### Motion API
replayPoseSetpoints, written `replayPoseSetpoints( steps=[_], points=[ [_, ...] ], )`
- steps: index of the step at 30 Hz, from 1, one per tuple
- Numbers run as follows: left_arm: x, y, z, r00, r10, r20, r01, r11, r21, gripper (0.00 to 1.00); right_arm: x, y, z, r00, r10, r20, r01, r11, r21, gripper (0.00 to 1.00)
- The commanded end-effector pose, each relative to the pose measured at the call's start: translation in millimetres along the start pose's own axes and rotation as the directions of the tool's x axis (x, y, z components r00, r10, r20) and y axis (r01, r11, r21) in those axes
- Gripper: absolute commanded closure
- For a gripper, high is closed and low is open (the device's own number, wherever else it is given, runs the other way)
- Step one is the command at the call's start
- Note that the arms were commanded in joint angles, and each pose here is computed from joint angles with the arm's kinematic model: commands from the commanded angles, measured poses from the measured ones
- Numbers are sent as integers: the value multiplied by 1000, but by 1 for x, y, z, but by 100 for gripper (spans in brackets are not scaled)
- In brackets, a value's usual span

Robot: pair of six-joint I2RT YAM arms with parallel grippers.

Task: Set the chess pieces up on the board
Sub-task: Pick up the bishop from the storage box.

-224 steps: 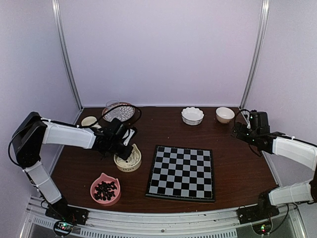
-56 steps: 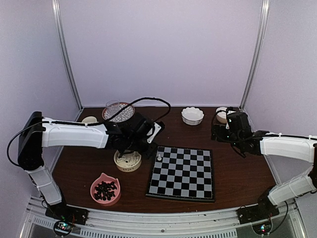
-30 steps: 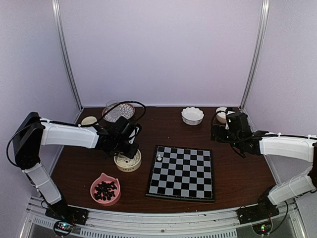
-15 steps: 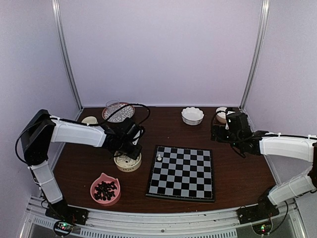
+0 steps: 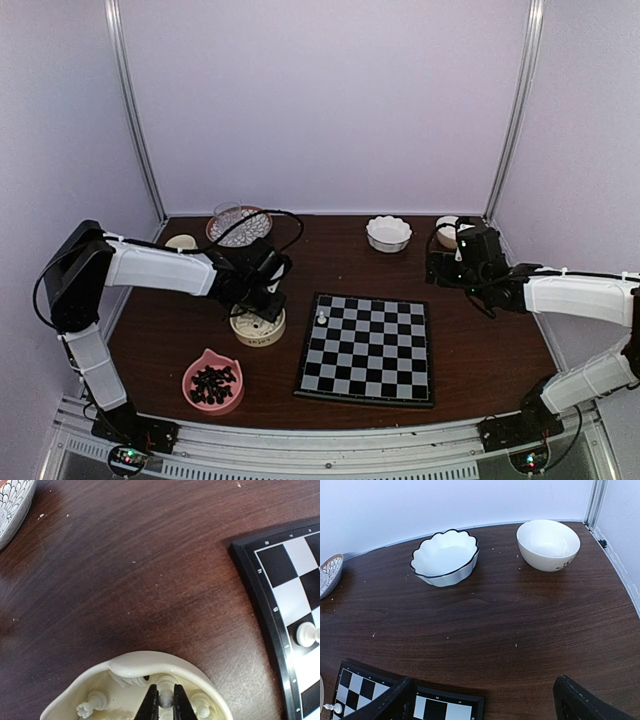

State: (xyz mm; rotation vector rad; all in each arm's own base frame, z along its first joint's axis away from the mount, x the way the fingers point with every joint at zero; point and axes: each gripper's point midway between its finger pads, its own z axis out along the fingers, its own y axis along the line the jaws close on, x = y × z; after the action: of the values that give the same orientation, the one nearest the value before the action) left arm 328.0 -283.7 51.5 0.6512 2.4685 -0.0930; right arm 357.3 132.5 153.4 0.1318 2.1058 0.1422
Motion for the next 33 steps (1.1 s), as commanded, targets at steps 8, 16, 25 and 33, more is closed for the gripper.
replayPoseSetpoints(
  steps=[8, 16, 25, 33],
  points=[
    [-7, 2, 0, 1000, -1, 3, 1, 1000, -21, 93, -2, 3, -3, 1000, -8, 5, 8, 1000, -10, 2],
    [-16, 0, -27, 997, -16, 72, 15, 1000, 24, 95, -2, 4, -3, 1000, -9, 7, 9, 1000, -12, 1],
    [-23, -11, -58, 988, -34, 148, 13, 991, 137, 96, -3, 2, -4, 1000, -13, 11, 13, 1000, -4, 2],
    [-25, -44, -77, 980, 30, 194, -77, 968, 239, 97, -3, 3, -4, 1000, -13, 10, 13, 1000, -6, 1]
  ],
)
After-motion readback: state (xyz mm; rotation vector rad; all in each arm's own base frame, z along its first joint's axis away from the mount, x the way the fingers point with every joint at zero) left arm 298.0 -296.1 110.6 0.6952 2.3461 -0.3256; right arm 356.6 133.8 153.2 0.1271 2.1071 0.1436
